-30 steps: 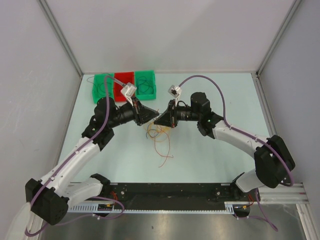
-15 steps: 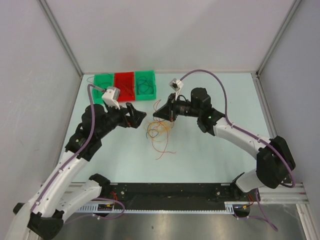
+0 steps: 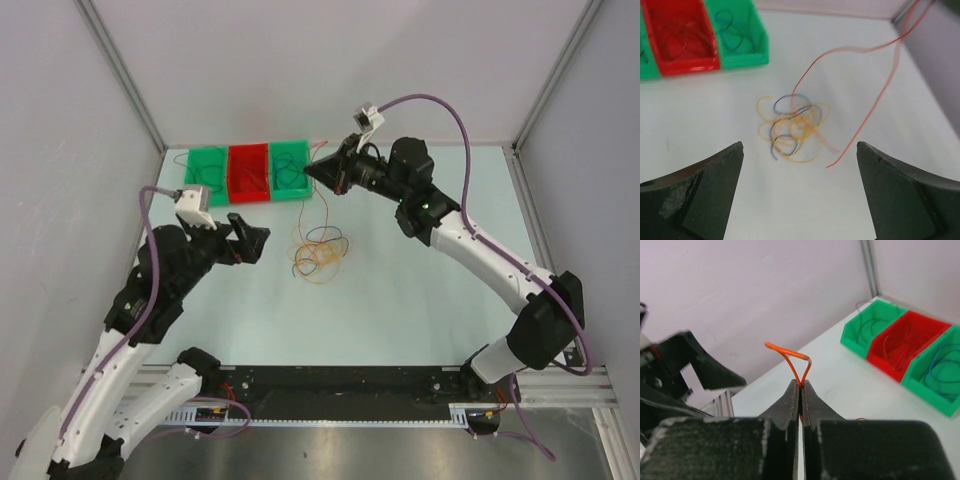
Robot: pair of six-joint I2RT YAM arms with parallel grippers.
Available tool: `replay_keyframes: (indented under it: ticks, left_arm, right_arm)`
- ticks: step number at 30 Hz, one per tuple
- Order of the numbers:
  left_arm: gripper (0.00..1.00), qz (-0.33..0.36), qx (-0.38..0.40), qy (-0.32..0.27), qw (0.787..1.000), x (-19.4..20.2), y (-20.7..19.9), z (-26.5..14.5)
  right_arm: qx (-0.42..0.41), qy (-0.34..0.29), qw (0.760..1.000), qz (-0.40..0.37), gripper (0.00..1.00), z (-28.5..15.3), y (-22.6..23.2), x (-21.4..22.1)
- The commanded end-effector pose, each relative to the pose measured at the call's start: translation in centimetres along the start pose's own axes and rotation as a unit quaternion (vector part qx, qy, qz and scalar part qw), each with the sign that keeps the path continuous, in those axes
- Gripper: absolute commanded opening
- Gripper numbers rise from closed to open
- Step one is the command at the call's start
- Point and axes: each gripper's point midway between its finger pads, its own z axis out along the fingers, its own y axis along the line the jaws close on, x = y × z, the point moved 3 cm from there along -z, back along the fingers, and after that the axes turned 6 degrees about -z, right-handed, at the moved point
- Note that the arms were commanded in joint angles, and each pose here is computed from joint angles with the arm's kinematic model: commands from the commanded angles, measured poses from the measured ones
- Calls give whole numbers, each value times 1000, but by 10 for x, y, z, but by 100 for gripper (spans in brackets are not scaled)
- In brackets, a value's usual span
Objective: Untangle the cables
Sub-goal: Pick up the cable at the center of the board, then place the cable in the bin.
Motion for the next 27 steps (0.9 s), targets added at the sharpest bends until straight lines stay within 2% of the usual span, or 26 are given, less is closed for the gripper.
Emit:
replay_keyframes:
  ticks: [1,6,7,9,10,15,17,18,21,22,27]
  left_arm:
    - [99,17,-127,94,987,41,44,4]
    - [99,11,-154,115,981,47,51,-8]
    - [99,12,-160,113,981,47,54,-11]
    - [99,16,-164,104,981,46,56,-18]
    - [99,16,-175,93,980,45,60,-20]
    - [100,-1,-186,29,982,31,64,-35]
    - [100,-11,-224,11,974,27,74,-42]
    - [100,-16,-236,4,972,25,78,-45]
    - [100,-30,-275,-17,961,20,88,-54]
    - [100,-36,-282,-22,959,20,90,-57]
    - [100,-47,-294,-47,953,15,94,-67]
  right_arm:
    - [45,-54,997,-24,0,15,-13,-42]
    - [76,-67,994,-48,0,44,-35,-55]
    - [76,-82,992,-56,0,47,-34,-69]
    - [93,-81,990,-62,0,60,-49,-65]
    - [96,-96,988,-70,0,64,-49,-78]
    - [136,-115,980,-85,0,91,-81,-76]
    - [143,-136,976,-94,0,98,-85,-87]
    - [151,-126,976,-91,0,108,-98,-72]
    - [160,-149,971,-101,0,118,-105,-82]
    - [166,-141,971,-102,0,128,-116,-68]
    - [182,-184,957,-128,0,142,-133,-73]
